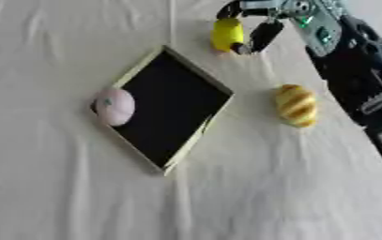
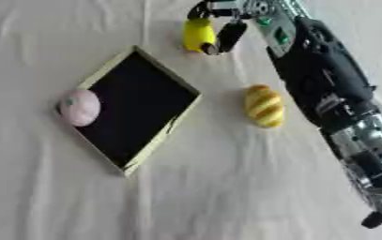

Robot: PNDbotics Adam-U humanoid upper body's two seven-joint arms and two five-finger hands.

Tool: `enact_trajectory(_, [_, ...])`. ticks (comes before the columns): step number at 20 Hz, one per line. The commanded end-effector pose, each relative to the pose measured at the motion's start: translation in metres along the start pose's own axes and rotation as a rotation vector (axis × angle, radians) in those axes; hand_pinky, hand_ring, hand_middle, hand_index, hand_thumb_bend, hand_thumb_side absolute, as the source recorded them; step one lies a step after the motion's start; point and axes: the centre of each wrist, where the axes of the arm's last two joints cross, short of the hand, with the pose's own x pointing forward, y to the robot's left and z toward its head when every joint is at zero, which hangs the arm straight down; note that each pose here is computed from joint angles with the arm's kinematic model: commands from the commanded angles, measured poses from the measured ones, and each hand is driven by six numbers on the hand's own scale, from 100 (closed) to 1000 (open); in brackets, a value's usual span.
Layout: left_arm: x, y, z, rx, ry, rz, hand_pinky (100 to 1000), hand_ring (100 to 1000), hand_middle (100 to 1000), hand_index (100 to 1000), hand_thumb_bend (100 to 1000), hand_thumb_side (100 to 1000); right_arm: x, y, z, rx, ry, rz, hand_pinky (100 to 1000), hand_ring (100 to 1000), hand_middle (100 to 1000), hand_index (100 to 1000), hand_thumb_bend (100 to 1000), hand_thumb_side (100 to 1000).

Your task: Pick up objects on the table and place them in the box.

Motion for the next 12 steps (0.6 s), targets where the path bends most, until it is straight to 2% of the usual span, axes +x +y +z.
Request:
enact_trajectory(1, [0.0150,0.0072,-0.0067,0.007,-0.046,-0.004,867,850,804,949,591,613,-0.0020,-0.0122,0.0056,-0.049,0.019,0.014,921,903,840,904,158,100])
enact_trajectory(4, [0.0152,0.0062,-0.0066,0.005,-0.047,-0.002,867,850,804,949,589,614,-0.0013,-0.0105,0.0043,-0.066,0.033,0.025,902,867,798,869,185,100])
enact_trajectory(5, [0.0150,0.0060,-0.0065,0.004,-0.046,-0.002,867,850,804,949,588,614,-0.0010,-0.0095,0.0036,-0.070,0.037,0.029,890,845,743,811,171,100])
enact_trajectory(6, [0.0146,0.0060,-0.0063,0.004,-0.045,-0.002,867,850,804,949,587,615,-0.0009,-0.0084,0.0029,-0.073,0.037,0.030,889,843,737,804,144,100])
enact_trajectory(7, [0.0141,0.0063,-0.0060,0.004,-0.043,-0.003,867,850,804,948,587,615,-0.0005,-0.0078,0.0024,-0.077,0.032,0.029,882,829,679,750,100,100])
enact_trajectory(12, [0.0109,0.0080,-0.0043,0.007,-0.033,-0.008,867,850,804,948,586,614,0.0060,-0.0148,0.0054,-0.133,-0.005,0.021,855,783,572,637,100,100])
